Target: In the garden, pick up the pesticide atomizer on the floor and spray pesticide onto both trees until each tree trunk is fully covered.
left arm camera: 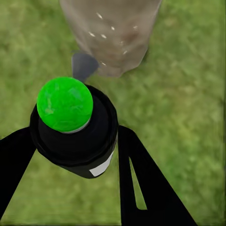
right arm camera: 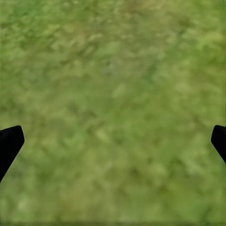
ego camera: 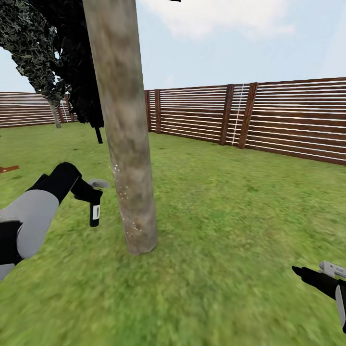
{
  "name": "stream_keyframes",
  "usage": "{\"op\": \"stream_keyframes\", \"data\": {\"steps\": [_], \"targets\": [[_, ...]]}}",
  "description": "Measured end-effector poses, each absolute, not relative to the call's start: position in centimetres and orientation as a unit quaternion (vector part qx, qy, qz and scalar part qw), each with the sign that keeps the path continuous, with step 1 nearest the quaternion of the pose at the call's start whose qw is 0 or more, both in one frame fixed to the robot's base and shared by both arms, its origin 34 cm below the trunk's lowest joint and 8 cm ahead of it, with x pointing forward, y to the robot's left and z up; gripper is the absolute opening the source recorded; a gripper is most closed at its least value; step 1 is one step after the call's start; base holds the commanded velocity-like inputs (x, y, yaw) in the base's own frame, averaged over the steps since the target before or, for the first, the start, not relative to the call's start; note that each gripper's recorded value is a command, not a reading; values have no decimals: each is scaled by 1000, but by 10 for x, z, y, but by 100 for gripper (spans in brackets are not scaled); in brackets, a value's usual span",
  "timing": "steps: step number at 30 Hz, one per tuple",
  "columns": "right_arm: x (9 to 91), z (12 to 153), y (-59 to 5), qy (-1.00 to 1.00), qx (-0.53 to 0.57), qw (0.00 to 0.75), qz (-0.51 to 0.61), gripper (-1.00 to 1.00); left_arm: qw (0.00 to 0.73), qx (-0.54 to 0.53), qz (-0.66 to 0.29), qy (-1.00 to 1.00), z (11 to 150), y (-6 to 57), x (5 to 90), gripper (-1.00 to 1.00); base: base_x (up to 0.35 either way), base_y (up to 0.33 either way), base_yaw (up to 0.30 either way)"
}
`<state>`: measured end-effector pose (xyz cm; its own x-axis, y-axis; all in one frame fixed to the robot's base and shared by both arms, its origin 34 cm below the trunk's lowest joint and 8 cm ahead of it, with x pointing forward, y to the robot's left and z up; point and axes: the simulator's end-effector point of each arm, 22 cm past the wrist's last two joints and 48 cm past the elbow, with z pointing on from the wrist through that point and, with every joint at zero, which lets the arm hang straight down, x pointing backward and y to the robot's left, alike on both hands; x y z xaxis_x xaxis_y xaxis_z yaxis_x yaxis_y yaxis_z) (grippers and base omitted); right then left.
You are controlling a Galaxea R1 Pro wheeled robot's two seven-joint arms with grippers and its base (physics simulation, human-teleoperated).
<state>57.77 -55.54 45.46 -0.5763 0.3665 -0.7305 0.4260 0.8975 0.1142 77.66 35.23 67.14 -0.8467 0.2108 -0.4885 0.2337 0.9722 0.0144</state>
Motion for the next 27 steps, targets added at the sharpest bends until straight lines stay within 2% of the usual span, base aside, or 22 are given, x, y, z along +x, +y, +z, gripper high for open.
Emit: {"op": "stream_keyframes", "data": {"steps": [16,18,21,23,27], "targets": [[578,455,-555,887,223,403,-37,100,186,150,-44,970,565,335,734,-100,0,0,0],[578,454,-555,887,223,402,-37,100,175,146,7,974,539,356,726,-100,0,0,0],[578,454,-555,887,223,402,-37,100,215,131,-29,967,521,339,730,-100,0,0,0],[578,455,-555,887,222,402,-37,100,235,114,-7,965,509,345,735,-100,0,0,0],[578,455,-555,887,222,402,-37,100,255,100,-31,961,493,331,733,-100,0,0,0]]}}
